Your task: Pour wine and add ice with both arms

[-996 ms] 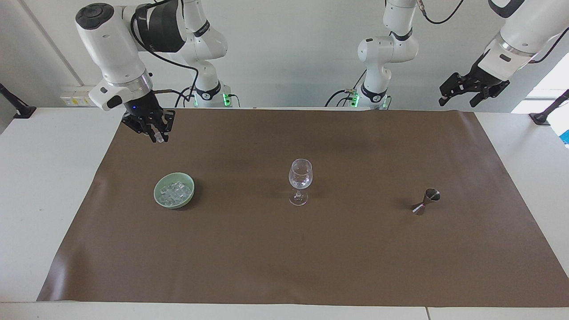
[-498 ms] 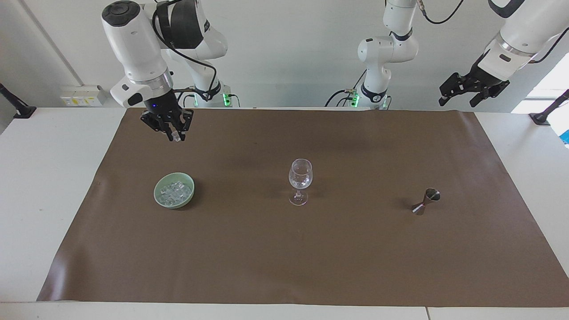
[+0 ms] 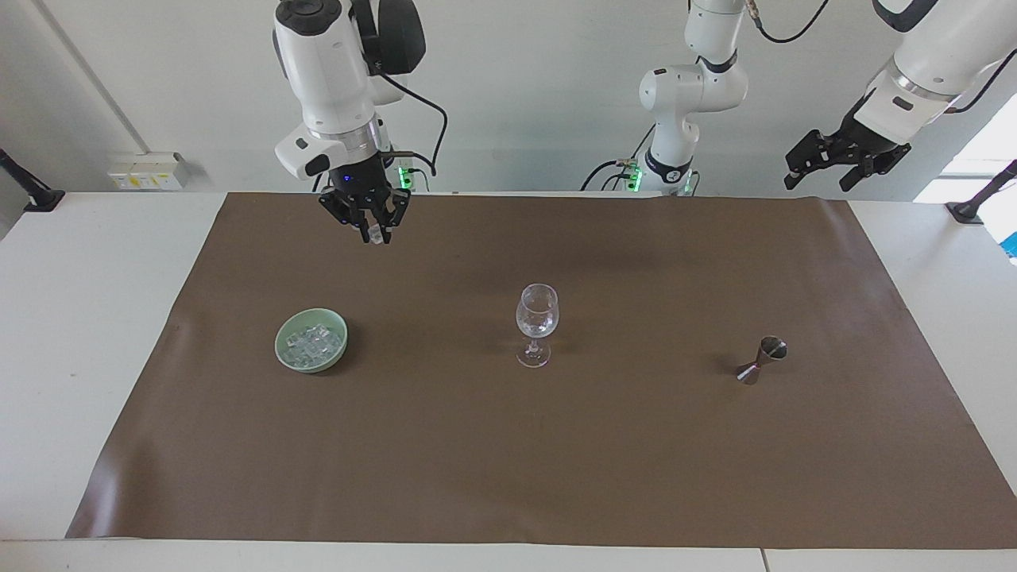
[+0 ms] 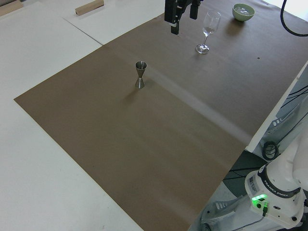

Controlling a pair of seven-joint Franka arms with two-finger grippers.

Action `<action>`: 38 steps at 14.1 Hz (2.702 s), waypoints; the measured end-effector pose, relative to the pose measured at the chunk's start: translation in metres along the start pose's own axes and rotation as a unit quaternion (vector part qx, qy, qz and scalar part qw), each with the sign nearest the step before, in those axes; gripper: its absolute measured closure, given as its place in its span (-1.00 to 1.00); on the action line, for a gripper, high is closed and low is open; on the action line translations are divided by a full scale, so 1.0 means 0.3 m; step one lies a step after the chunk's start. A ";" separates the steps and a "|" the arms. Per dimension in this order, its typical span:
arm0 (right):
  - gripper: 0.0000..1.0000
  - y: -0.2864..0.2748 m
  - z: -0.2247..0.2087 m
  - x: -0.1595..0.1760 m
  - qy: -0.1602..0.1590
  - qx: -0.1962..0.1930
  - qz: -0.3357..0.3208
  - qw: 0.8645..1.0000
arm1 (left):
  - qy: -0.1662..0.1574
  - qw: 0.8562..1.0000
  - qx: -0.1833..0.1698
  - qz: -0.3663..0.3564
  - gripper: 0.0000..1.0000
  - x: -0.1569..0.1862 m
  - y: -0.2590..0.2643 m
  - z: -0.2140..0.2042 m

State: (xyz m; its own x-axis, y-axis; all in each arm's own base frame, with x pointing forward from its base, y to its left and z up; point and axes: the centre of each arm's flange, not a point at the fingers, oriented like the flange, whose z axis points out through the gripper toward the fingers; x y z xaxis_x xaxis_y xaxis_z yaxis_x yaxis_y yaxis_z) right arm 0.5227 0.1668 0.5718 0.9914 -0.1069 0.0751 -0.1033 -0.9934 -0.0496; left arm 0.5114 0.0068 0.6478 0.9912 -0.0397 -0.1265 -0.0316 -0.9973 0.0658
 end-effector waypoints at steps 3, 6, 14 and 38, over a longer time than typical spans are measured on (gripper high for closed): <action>0.39 -0.103 -0.020 -0.003 0.028 0.058 0.020 0.998 | 0.000 1.000 0.000 0.000 -1.00 0.000 0.000 0.000; 0.39 -0.255 0.016 0.000 0.063 0.101 0.032 0.992 | 0.000 1.000 0.000 0.000 -1.00 0.000 0.000 0.000; 0.39 -0.546 0.118 0.010 0.097 0.161 0.028 0.982 | 0.000 1.000 0.000 0.000 -1.00 0.000 0.000 0.000; 0.15 -0.649 0.312 0.001 0.118 0.131 -0.026 0.984 | 0.000 1.000 0.000 0.000 -1.00 0.000 0.000 0.001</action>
State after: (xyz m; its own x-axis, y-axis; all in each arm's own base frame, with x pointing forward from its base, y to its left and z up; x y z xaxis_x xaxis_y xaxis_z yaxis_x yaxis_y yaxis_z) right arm 0.5506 0.3641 0.4882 0.9456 -0.0933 0.3117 0.0017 -0.9565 -0.2917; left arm 0.5112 0.0068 0.6476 0.9911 -0.0396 -0.1270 -0.0314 -0.9973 0.0657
